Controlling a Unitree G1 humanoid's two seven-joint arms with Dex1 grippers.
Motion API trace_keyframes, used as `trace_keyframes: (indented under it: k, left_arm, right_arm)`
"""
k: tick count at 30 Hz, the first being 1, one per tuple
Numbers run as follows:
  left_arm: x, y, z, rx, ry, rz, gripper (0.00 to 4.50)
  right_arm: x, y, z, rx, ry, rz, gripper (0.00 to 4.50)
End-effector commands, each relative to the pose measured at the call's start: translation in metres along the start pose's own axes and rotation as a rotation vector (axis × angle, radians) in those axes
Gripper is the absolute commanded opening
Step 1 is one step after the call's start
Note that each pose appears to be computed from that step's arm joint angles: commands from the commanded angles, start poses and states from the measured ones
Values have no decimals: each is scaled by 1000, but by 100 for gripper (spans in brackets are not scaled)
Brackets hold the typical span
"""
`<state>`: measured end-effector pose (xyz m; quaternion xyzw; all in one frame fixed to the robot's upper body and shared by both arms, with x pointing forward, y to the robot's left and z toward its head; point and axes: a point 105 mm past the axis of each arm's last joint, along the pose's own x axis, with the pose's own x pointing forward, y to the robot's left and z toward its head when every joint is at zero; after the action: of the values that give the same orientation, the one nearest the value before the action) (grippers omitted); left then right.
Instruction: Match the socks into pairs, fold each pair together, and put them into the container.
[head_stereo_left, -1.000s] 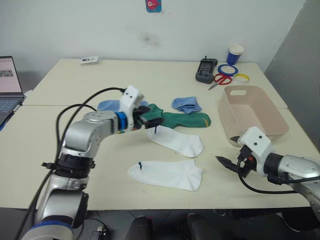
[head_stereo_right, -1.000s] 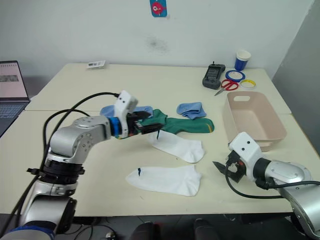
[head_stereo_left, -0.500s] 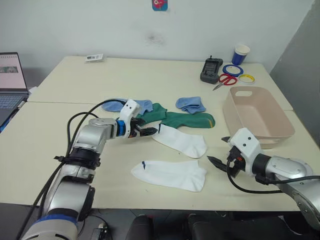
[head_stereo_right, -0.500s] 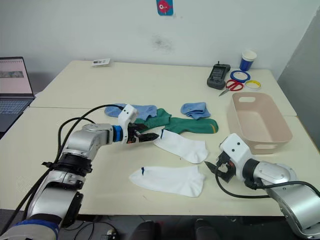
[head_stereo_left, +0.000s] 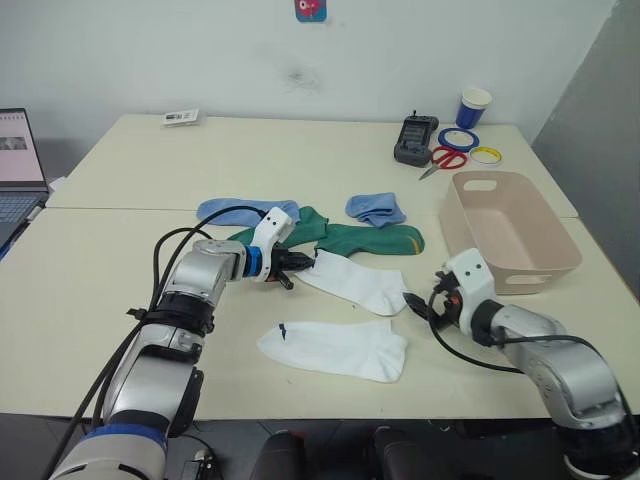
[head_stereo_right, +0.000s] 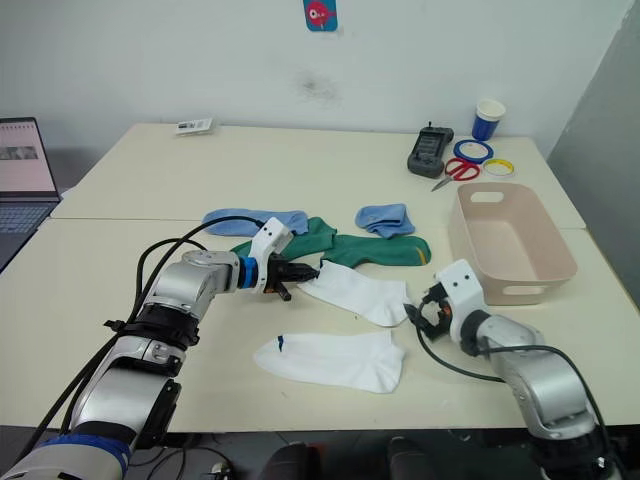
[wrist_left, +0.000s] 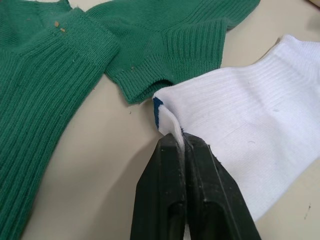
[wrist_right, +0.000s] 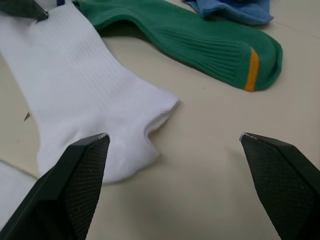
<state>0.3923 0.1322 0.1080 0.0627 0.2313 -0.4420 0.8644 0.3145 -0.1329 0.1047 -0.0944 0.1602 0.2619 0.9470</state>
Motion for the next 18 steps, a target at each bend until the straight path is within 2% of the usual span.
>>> trace_keyframes:
  k: [1,2,12,13,18]
  left_arm:
    - [-8,-1,9,18,-42,15,0]
    - [-10,-1,9,15,-48,20,0]
    - [-26,-6,4,-59,-114,76,0]
    - [-26,-7,4,-60,-124,78,0]
    - [-40,-16,12,-69,-224,83,0]
  right_arm:
    - [9,2,0,0,5,9,410]
    - [11,5,-3,-7,18,26,389]
    - [12,17,4,-52,-7,104,28]
    - [12,17,7,-56,-17,102,6]
    - [0,18,26,-91,-91,112,6]
